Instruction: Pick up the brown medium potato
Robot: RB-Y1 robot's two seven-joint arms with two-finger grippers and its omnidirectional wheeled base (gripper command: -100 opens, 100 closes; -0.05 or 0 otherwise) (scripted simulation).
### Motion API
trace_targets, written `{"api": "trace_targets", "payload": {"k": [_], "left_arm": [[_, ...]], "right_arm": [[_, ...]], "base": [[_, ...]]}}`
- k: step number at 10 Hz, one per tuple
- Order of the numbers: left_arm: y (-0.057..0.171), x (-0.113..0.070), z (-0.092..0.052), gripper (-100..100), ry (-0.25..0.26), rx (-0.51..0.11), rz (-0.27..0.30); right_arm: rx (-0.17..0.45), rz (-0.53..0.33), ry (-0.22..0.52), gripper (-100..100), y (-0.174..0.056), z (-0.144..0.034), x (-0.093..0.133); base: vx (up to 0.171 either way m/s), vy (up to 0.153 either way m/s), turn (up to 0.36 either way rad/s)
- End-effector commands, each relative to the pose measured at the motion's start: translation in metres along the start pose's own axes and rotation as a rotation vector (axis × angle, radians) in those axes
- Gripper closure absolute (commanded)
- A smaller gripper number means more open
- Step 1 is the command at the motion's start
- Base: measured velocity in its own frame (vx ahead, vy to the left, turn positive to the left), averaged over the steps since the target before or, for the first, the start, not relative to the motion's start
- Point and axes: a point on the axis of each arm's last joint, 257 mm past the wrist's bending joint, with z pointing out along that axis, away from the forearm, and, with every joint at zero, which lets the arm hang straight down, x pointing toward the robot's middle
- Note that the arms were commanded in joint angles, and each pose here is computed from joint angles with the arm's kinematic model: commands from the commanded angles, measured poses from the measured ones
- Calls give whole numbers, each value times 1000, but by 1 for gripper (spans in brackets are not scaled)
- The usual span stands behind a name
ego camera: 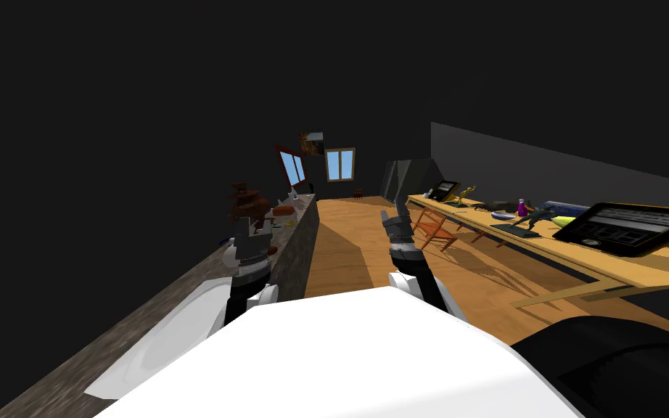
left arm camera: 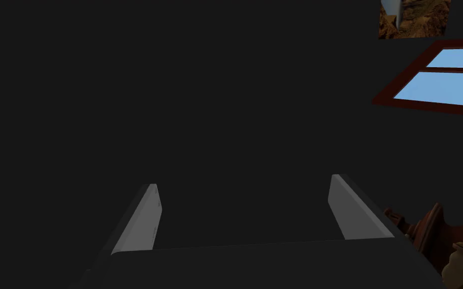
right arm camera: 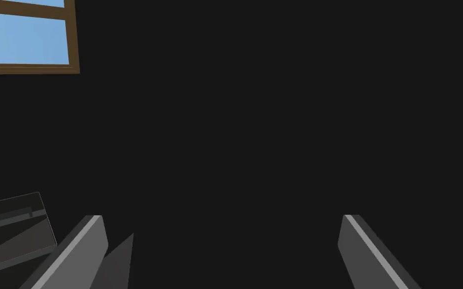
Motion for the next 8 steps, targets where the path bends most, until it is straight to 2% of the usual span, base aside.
{"api": "trace_targets", "payload": {"k": [1, 8], "left_arm": [[5, 0, 1, -100, 16, -24, 8], [37, -12, 7, -100, 36, -166, 36]], "right_arm": [[0, 0, 0, 0, 0, 0, 0], [0, 0, 0, 0, 0, 0, 0]], "base": [[-11, 3, -28], [-26, 5, -36]]}}
